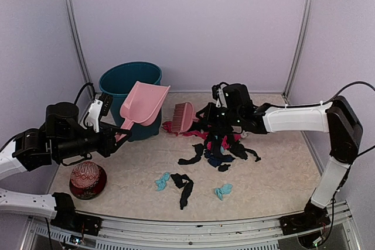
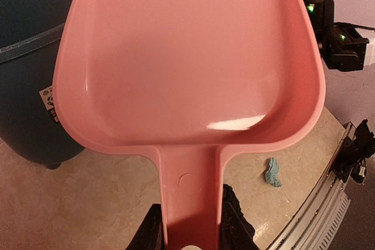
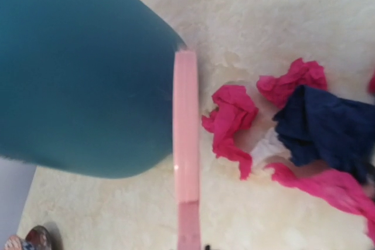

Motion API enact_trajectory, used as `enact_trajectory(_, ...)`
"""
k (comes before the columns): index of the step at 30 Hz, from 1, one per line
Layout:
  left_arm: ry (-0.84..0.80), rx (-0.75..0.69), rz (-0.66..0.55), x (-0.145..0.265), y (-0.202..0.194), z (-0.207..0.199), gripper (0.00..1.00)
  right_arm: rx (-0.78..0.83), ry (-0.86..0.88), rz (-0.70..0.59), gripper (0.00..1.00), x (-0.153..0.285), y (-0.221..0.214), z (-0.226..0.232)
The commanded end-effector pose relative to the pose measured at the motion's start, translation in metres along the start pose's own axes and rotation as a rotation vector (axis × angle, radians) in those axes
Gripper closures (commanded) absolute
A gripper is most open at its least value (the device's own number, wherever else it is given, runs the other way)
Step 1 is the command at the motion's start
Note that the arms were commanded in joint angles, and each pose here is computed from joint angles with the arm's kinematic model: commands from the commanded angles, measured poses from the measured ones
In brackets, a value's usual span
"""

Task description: Sweep away the paper scraps from the table

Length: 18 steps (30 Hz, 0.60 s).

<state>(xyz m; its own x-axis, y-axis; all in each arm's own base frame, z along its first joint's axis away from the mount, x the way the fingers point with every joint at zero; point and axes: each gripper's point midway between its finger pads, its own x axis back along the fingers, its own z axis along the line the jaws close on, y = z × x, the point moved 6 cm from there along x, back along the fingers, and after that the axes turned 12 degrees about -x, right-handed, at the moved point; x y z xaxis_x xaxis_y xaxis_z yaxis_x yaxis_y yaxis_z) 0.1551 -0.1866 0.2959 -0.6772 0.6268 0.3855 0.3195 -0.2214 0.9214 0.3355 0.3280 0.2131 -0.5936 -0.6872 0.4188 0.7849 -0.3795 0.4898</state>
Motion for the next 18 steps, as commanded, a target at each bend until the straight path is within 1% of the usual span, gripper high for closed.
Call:
enact_trajectory(1,-0.024,0.012,-0.031,0.001,0.003,-0.001,1.00,-0.038,0.095,-0.012,1.00,-0.033,0.003,0.018)
enact_trajectory(6,-0.020,0.013,-0.026,0.001,0.001,-0.001,1.00,-0.074,0.074,0.023,1.00,-0.070,-0.006,0.005)
enact_trajectory(10,-0.018,0.016,-0.024,0.001,0.000,0.000,1.00,-0.092,0.030,0.032,1.00,-0.086,-0.013,-0.011)
enact_trajectory(14,-0.016,0.017,-0.026,0.002,0.000,0.000,1.00,-0.093,-0.045,0.025,1.00,-0.086,-0.015,-0.033)
enact_trajectory(18,-0.014,0.018,-0.030,0.003,0.001,0.001,1.00,-0.103,-0.102,0.004,1.00,-0.070,-0.010,-0.056)
